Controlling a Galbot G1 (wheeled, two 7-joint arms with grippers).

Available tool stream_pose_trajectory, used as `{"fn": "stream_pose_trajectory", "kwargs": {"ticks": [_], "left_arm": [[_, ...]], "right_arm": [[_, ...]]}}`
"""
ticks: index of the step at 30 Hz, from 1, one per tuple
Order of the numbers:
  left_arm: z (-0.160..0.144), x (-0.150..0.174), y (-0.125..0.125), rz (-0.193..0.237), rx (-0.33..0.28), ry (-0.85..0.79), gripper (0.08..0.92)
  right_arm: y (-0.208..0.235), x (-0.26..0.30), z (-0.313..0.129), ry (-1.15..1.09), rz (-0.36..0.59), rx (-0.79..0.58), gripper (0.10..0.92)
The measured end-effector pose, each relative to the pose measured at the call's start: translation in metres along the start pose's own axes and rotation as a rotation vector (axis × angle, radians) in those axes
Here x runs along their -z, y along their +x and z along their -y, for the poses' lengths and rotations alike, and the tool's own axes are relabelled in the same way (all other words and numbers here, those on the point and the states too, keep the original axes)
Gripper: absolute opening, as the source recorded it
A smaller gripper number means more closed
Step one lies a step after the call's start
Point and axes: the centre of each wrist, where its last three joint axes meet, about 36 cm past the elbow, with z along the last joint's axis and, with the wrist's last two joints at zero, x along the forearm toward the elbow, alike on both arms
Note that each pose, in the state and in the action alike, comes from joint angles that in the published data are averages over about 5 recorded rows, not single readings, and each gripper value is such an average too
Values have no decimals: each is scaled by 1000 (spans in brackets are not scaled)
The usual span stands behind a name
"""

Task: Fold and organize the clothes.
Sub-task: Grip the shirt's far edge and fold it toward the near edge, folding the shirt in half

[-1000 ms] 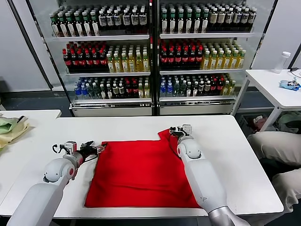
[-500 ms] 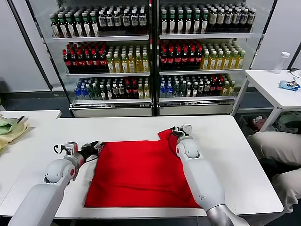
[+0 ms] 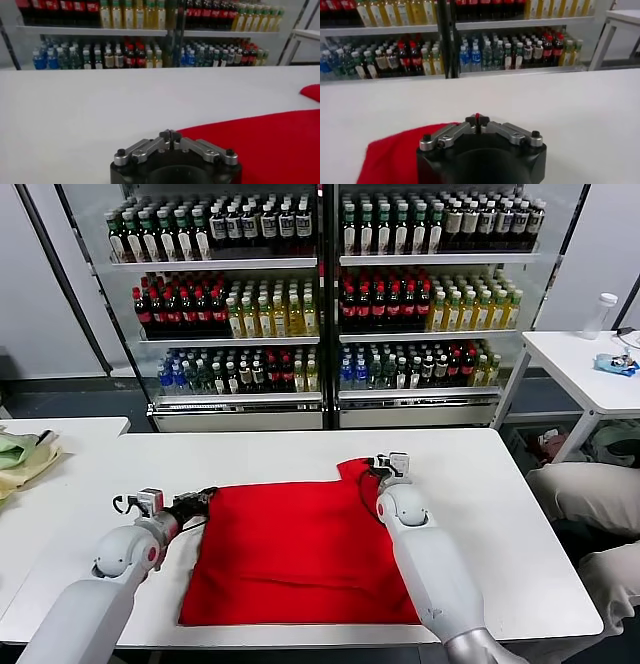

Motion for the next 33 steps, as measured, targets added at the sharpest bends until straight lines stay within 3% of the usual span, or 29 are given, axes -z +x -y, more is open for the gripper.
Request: {"fn": "stream_pose_trajectory", "kwargs": {"ticks": [8, 17, 26, 33], "left_arm": [[12, -7, 36, 64, -1, 3, 84], [28, -29, 79, 77, -9, -4, 84], [41, -43, 122, 45, 3, -27, 84], [51, -50, 150, -26, -8, -73, 84]], "right_arm": [[86, 1, 27, -7, 84, 37, 117], [173, -25, 41, 11, 86, 79, 117], [224, -47, 46, 21, 41, 93, 117], [248, -51, 49, 39, 15, 90, 117]]}}
